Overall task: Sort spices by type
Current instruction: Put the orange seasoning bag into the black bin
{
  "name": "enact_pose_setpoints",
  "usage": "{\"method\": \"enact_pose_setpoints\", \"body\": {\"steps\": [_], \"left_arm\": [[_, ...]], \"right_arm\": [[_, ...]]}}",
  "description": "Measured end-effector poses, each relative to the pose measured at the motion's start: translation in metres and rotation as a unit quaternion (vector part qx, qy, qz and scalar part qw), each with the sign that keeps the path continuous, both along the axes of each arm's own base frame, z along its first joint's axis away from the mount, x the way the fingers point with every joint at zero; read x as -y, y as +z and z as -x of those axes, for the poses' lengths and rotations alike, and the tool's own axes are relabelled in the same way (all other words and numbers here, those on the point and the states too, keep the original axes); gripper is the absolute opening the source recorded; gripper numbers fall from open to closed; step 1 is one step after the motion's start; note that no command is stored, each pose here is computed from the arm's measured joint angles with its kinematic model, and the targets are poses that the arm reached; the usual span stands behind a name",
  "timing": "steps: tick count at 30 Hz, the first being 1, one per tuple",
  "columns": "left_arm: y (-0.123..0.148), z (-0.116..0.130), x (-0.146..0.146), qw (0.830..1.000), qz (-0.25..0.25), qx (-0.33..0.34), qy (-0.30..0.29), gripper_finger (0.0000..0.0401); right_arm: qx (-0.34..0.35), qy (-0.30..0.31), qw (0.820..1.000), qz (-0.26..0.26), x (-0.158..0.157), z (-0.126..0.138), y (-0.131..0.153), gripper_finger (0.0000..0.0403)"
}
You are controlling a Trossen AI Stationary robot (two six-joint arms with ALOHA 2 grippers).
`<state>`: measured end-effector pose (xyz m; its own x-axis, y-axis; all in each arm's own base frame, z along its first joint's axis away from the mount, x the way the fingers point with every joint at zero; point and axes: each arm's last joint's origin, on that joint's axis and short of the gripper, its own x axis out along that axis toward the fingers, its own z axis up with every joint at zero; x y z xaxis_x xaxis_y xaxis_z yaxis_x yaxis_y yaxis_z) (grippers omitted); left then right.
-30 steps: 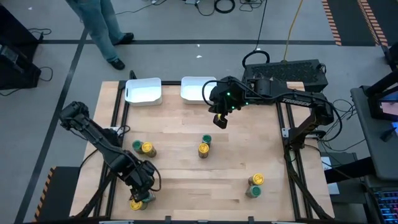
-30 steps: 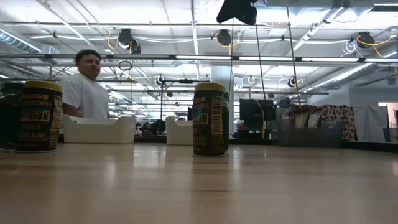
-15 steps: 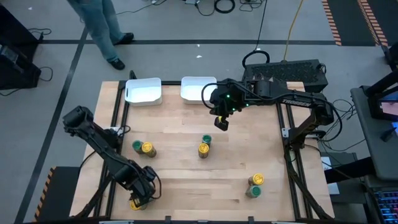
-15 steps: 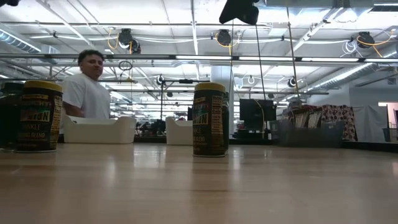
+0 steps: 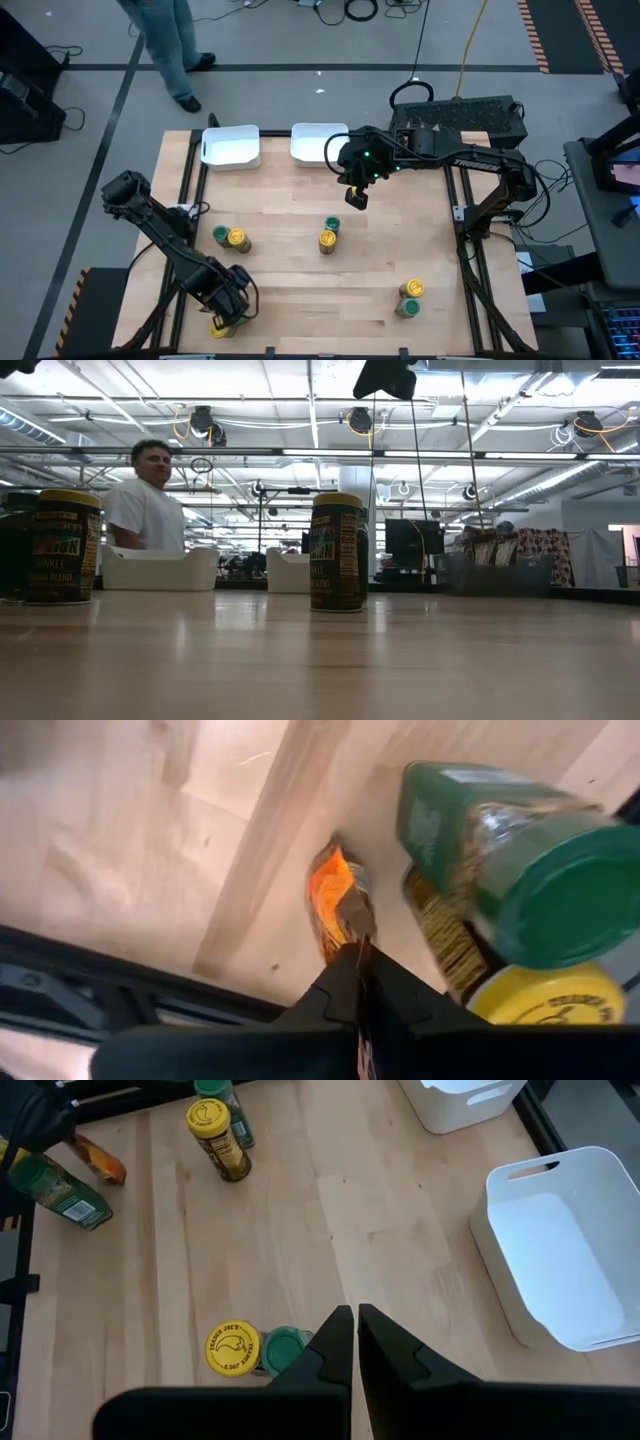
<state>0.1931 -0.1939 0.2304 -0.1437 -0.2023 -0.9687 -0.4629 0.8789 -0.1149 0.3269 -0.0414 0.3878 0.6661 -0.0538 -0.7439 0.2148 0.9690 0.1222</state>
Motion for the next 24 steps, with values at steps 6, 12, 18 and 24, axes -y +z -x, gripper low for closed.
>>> {"method": "enact_pose_setpoints", "body": {"steps": [6, 12, 18, 24], "left_arm": [[0.007, 0.005, -0.005, 0.999, -0.002, -0.001, -0.032, 0.0004], [0.041, 0.013, -0.029, 0.999, 0.021, 0.041, -0.009, 0.0002], [0.072, 0.019, -0.070, 0.992, 0.047, 0.108, 0.053, 0.0002], [0.096, 0.009, -0.108, 0.980, 0.059, 0.184, 0.051, 0.0001]], "right_arm": [[0.000, 0.001, 1.000, 0.001, 0.000, 0.000, 0.000, 0.0000], [0.002, 0.003, 1.000, 0.005, 0.001, 0.000, 0.000, 0.0000], [0.002, -0.005, 1.000, 0.007, 0.006, 0.000, 0.000, 0.0000], [-0.016, -0.016, 1.000, 0.002, 0.014, 0.004, -0.002, 0.0000]]}}
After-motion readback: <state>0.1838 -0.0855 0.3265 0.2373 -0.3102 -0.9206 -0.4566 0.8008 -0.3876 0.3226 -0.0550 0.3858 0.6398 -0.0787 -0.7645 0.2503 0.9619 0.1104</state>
